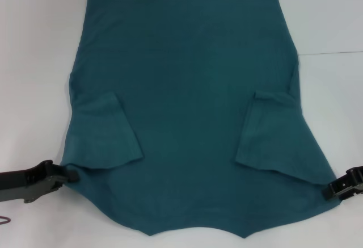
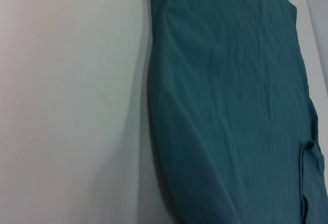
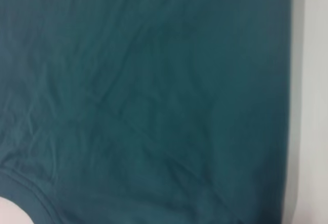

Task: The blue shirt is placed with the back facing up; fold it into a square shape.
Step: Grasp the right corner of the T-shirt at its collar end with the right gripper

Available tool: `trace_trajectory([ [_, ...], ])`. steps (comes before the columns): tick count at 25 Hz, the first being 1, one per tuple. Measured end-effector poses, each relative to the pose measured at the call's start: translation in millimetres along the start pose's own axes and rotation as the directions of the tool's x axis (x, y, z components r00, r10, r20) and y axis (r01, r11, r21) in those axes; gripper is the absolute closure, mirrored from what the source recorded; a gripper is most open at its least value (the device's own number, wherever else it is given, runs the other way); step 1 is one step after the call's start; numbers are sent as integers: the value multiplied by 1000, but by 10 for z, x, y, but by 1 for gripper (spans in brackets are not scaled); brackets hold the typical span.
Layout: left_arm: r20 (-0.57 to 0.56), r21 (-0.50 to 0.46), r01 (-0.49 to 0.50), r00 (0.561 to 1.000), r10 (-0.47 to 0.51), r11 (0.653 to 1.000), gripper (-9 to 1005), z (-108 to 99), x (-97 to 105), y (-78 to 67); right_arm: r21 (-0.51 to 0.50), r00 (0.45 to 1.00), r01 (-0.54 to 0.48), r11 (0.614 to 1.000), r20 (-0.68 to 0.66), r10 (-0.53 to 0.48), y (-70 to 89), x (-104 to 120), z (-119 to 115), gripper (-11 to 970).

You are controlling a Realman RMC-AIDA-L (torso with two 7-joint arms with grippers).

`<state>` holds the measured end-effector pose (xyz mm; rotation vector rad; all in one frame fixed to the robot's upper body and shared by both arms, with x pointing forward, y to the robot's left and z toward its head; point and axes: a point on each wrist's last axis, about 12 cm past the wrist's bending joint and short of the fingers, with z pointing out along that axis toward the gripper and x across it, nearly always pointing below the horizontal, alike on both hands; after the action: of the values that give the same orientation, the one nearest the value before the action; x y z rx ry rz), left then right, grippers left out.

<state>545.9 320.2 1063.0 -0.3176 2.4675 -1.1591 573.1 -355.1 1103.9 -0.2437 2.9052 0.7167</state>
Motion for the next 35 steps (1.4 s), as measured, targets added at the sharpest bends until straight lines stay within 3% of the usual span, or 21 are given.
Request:
trace_trajectory([
  [19,2,6,-2,1000,2,1000,962,9,-8,-16,-45,999,46,998,22,-45,222,-148,119,381],
  [26,2,6,0,1000,0,1000,961,9,-4,-14,-46,999,47,998,10,-46,239,-144,122,381],
  [32,0,7,0,1000,0,1000,960,9,-1,-14,-42,999,42,998,13,-41,213,-132,102,506],
  [35,-1,8,-1,1000,1,1000,961,10,-2,-17,-40,999,42,998,11,-42,209,-128,101,643],
])
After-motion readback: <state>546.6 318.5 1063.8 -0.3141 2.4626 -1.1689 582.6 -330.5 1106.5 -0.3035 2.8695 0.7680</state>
